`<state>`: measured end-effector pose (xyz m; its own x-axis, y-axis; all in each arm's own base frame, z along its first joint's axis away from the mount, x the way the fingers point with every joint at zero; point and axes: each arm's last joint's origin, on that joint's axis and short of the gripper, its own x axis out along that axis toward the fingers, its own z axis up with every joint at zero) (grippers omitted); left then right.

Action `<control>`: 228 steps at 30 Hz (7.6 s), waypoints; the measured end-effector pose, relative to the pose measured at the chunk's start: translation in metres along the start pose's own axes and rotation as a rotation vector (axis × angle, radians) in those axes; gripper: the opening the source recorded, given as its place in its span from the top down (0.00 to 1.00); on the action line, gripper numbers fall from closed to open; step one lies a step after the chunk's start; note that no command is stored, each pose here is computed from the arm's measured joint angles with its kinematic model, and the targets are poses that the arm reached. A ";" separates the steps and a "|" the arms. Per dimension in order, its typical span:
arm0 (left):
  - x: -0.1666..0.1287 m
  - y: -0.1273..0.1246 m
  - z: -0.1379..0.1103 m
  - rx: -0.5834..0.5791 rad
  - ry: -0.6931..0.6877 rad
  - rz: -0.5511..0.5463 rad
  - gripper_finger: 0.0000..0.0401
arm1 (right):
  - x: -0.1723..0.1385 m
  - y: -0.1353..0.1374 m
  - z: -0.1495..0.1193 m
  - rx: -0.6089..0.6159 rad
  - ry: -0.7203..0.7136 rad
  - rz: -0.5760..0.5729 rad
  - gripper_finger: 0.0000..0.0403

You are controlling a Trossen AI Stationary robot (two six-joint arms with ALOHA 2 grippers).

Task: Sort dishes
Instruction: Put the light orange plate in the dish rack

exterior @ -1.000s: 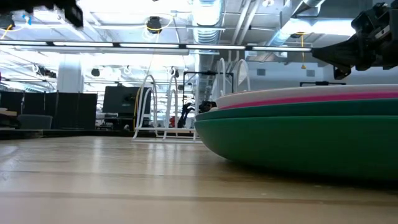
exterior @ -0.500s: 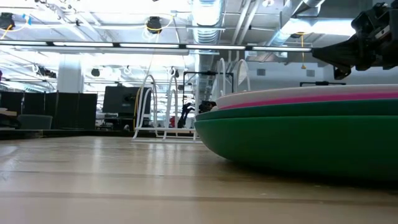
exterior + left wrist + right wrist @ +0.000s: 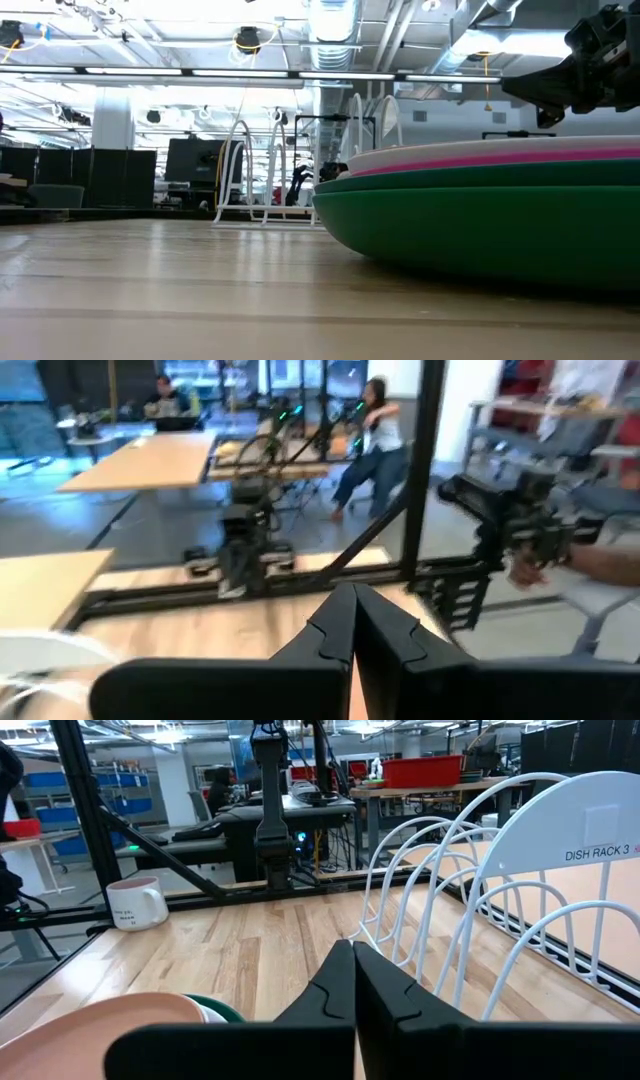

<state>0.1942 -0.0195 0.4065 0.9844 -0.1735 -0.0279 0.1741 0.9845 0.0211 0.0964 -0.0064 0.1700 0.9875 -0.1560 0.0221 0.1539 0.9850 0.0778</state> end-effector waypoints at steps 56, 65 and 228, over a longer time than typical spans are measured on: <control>0.111 -0.057 -0.080 -0.333 0.223 0.313 1.00 | 0.077 0.100 0.137 0.173 0.603 0.184 1.00; 0.122 -0.063 -0.106 -0.403 0.277 0.342 1.00 | 0.097 0.126 0.090 0.097 0.888 0.035 1.00; 0.198 -0.077 -0.225 -0.419 0.502 0.289 0.96 | 0.087 0.232 0.058 -0.088 1.060 0.030 0.84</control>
<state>0.3705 -0.1244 0.1743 0.8421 0.0296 -0.5385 -0.2156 0.9336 -0.2860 0.2161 0.2043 0.2479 0.5096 -0.0297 -0.8599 0.0891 0.9958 0.0185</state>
